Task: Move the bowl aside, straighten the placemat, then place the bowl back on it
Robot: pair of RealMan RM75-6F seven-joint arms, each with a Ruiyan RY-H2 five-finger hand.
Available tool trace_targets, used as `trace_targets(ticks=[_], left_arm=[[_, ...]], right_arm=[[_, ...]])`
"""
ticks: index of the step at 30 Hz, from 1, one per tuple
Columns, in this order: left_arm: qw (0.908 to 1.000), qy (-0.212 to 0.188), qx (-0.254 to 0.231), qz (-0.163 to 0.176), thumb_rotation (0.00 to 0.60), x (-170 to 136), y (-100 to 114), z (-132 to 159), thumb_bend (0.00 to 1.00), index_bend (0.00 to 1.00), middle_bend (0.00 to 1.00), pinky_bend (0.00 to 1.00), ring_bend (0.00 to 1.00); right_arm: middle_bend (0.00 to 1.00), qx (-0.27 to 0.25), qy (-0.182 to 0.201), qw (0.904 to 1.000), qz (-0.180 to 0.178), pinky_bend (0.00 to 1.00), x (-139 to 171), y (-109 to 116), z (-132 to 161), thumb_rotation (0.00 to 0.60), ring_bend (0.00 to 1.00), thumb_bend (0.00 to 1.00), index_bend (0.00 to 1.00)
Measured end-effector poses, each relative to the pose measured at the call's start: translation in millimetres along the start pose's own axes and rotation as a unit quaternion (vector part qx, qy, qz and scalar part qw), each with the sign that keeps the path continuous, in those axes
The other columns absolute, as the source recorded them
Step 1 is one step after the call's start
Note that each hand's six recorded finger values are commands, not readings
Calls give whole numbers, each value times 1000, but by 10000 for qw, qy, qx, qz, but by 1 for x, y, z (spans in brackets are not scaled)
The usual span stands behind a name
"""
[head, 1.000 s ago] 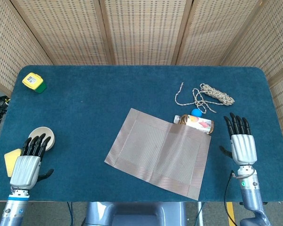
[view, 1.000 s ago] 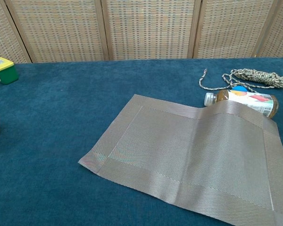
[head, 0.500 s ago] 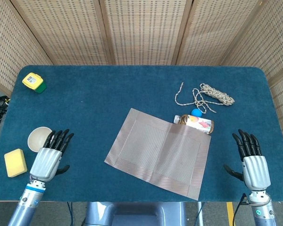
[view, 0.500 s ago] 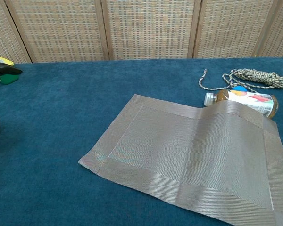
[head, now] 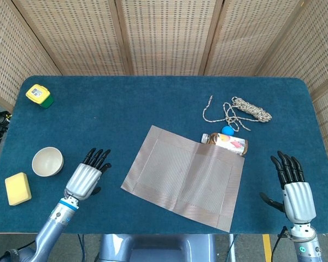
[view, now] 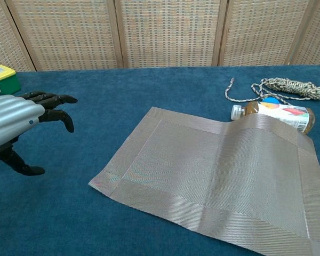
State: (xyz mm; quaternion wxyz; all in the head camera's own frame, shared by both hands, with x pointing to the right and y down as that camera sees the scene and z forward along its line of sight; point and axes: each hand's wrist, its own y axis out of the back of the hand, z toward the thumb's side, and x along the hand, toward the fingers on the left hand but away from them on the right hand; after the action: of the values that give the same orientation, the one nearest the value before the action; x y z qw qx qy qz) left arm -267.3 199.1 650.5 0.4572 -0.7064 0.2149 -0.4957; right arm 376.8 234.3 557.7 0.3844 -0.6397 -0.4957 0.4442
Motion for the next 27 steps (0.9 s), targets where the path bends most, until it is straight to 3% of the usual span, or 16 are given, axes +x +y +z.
trace_targets(ticks=[9, 27], left_arm=[[9995, -248, 161, -61, 600, 16, -20, 16, 83, 395, 0, 0, 0], [9981, -509, 243, -240, 600, 41, -51, 53, 92, 427, 0, 0, 0]], right_arm=[[0, -67, 31, 10000, -7, 0, 1, 2, 1, 600, 0, 239, 27], [0, -152, 18, 9999, -46, 0, -1, 4, -1, 600, 0, 240, 27]])
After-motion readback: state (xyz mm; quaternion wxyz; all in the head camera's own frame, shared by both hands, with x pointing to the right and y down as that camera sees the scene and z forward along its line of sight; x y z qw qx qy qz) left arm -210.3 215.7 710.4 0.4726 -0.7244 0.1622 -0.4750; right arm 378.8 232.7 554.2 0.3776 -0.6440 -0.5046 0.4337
